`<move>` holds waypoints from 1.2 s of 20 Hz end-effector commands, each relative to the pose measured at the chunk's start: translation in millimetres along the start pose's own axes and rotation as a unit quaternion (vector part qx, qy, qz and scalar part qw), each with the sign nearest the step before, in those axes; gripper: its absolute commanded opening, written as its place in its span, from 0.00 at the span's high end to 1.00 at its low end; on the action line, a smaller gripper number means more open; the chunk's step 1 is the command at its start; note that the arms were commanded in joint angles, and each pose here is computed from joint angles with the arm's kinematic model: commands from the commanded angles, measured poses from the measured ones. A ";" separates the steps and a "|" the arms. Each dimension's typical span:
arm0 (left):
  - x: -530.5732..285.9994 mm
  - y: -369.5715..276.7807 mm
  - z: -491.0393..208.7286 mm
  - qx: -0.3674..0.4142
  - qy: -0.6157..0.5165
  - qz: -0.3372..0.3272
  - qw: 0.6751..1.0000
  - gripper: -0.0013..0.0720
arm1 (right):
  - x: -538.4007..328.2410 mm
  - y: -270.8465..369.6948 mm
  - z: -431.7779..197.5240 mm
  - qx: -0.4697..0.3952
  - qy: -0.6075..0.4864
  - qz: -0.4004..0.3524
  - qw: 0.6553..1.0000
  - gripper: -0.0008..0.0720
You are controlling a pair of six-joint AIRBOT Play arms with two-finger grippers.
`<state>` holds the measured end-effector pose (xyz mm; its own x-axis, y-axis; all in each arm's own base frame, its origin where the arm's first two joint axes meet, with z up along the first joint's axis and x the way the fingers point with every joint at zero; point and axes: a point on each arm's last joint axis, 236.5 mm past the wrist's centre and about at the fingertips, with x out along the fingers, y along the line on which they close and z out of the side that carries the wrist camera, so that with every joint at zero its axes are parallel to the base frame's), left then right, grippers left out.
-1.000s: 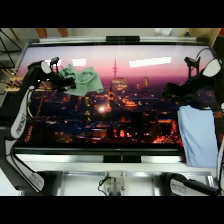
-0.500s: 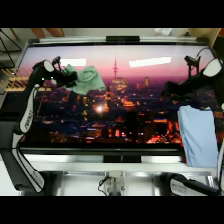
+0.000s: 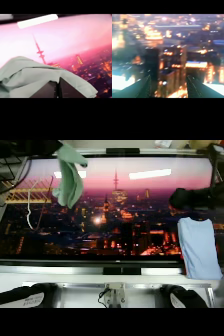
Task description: Fold the shirts.
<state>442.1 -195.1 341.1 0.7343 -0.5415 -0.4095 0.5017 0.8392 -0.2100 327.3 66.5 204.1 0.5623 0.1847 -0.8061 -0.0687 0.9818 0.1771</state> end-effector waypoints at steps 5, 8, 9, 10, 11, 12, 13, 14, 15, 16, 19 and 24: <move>37.4 -132.3 -109.9 -0.003 0.122 -0.123 0.985 0.94 | -31.2 -27.5 -42.1 0.007 0.018 -0.107 0.994 0.22; 97.1 -201.7 -220.4 -0.038 0.222 -0.188 0.956 0.94 | -10.8 -53.2 -47.6 0.035 0.017 -0.160 0.986 0.22; 109.7 -212.3 -254.1 -0.032 0.258 -0.191 0.947 0.92 | 0.8 -53.6 -55.0 0.046 0.027 -0.159 0.986 0.22; 119.0 -217.3 -280.7 -0.030 0.292 -0.191 0.937 0.69 | 12.6 -52.1 -64.9 0.050 0.045 -0.156 0.985 0.22; 123.9 -213.7 -291.9 -0.025 0.313 -0.187 0.931 0.39 | 29.6 -49.8 -80.0 0.049 0.077 -0.151 0.984 0.21; 129.5 -192.2 -290.5 -0.009 0.322 -0.164 0.932 0.03 | 44.9 -48.5 -94.1 0.047 0.107 -0.149 0.982 0.21; 133.2 -151.8 -277.5 0.015 0.322 -0.120 0.939 0.00 | 62.2 -45.1 -106.8 0.042 0.136 -0.141 0.980 0.17; 132.5 -100.0 -261.0 0.034 0.323 -0.062 0.944 0.00 | 79.0 -40.2 -114.6 0.039 0.153 -0.130 0.979 0.07; 125.1 -37.4 -247.1 0.037 0.330 0.010 0.943 0.00 | 96.4 -33.5 -119.5 0.041 0.164 -0.115 0.979 0.07; 108.2 31.3 -242.2 0.017 0.348 0.087 0.933 0.00 | 114.9 -26.2 -122.3 0.044 0.173 -0.100 0.979 0.07; 38.8 167.1 -285.2 -0.140 0.418 0.183 0.879 0.09 | 165.3 -5.9 -131.5 0.047 0.208 -0.059 0.975 0.07; 7.2 213.0 -362.7 -0.378 0.401 0.136 0.823 0.11 | 214.9 13.5 -176.0 0.040 0.308 -0.013 0.950 0.07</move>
<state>408.8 -31.0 -2.5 0.1067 -0.2313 -0.9670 -0.1017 0.9649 -0.2421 307.0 105.1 -34.1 0.0686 0.1042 -0.9922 0.0367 0.9936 0.1069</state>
